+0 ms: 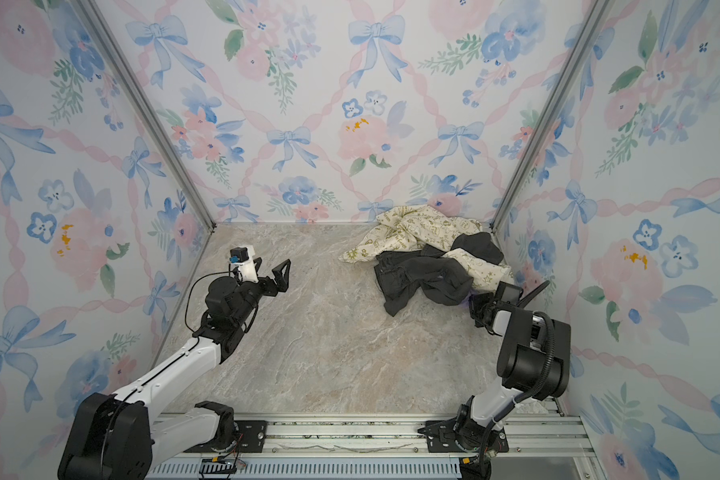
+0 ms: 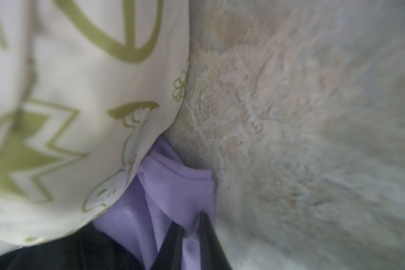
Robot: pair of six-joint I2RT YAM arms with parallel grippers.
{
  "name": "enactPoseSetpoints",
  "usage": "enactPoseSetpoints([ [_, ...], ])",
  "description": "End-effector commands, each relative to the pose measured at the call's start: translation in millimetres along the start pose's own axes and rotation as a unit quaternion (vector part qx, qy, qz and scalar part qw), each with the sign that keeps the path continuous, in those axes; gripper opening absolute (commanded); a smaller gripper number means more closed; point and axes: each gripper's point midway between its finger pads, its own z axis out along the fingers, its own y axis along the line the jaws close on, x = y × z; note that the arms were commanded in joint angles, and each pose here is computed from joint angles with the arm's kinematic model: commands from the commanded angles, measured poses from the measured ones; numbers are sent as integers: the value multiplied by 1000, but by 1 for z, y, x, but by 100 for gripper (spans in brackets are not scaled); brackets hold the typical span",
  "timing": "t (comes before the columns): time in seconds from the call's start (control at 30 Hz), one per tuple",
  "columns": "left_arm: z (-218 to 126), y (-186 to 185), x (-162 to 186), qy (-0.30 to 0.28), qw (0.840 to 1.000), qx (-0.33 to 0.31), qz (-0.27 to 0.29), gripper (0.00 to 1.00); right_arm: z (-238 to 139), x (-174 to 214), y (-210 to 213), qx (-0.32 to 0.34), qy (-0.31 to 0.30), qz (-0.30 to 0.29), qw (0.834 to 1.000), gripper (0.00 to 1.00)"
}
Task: Pick out a specific cloth from the pile
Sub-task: 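Grasp the lavender T-shirt with the right gripper and lift it up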
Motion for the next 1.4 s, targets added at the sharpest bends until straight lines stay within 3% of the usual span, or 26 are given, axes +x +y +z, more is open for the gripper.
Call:
enactPoseSetpoints([
  [0.0,5,-3,-14,-15,1000,1,-11,98,-1,-4,0,10,-2,1,1000,9],
  [0.2,7,-5,-22,-23,1000,1,-11,98,-28,-16,27,-18,-43,-23,999,0],
  [0.77,11,-14,-38,-38,999,9,-17,98,-115,-24,171,-149,-131,-110,974,0],
  [1.13,4,-18,-46,-51,998,10,-22,98,-156,-21,241,-240,-154,-127,950,0],
  [1.37,6,-21,-46,-50,998,14,-24,98,-193,-19,288,-319,-177,-133,921,0],
])
